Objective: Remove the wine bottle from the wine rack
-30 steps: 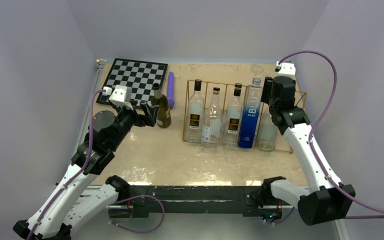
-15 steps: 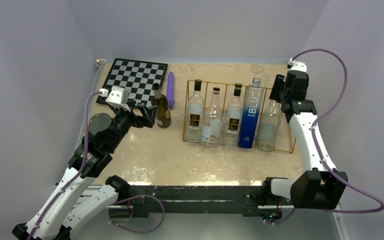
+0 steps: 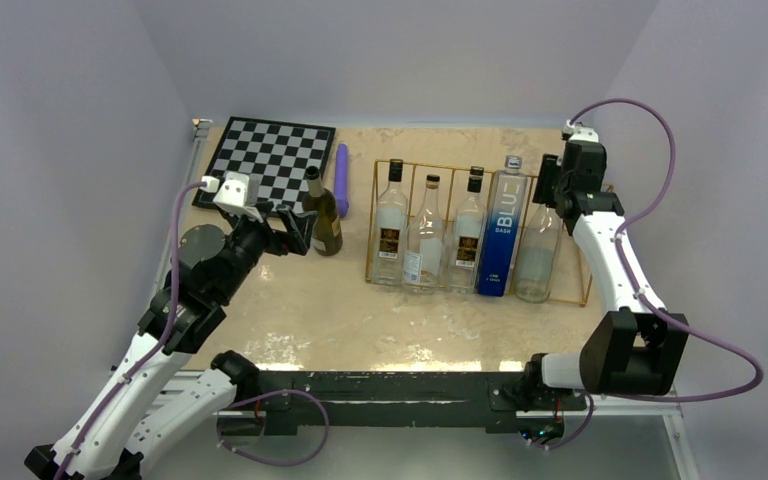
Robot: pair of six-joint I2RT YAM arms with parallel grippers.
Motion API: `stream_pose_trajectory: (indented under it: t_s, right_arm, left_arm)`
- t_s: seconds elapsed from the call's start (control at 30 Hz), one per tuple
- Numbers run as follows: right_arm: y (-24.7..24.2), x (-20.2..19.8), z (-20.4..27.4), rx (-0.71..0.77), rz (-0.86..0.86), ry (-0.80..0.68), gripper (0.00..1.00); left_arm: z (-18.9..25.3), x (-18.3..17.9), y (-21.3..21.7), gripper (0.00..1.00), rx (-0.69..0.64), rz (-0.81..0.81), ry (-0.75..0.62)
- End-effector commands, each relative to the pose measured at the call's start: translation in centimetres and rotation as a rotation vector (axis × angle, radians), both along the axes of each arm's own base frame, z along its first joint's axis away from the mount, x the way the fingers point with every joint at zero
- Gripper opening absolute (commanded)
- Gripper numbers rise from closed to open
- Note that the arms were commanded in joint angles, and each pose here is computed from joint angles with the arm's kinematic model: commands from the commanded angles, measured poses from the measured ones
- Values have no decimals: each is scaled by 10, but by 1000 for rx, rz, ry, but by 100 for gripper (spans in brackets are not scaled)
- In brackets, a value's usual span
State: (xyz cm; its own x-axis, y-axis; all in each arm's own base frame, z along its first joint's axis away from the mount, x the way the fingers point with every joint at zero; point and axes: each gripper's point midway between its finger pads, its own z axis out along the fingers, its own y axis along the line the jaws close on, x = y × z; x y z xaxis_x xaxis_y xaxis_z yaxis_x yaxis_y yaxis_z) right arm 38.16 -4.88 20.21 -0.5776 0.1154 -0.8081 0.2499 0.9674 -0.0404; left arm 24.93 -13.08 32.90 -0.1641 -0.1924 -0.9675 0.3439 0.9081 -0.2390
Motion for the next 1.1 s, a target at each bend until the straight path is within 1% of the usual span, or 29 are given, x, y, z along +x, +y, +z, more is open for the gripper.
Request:
stream_pose_trajectory:
  t_s: [0.0,0.1,0.33,0.73,1.03,1.07]
  right_arm:
    - [-4,13,20,-20,16,-61,47]
    - [-8,11,24,-41,1,-68,29]
    - [-16,-7,57,-89,-32,-144,0]
    - [-12,-46,106,-84,-39,-270,0]
    - [-20,-83,139,-172,-105,-320,0]
    - [-14,-85,144,-173,-89,-330,0]
  left_arm:
    - [24,-3,0,99,-49,-5,-51]
    - [23,-2,2,99,-45,9,-51]
    - [25,-2,8,99,-41,33,-62]
    - [28,-5,8,99,-52,26,-80]
    - [33,-9,10,99,-61,24,-96]
    - [32,-9,10,99,-61,24,-96]
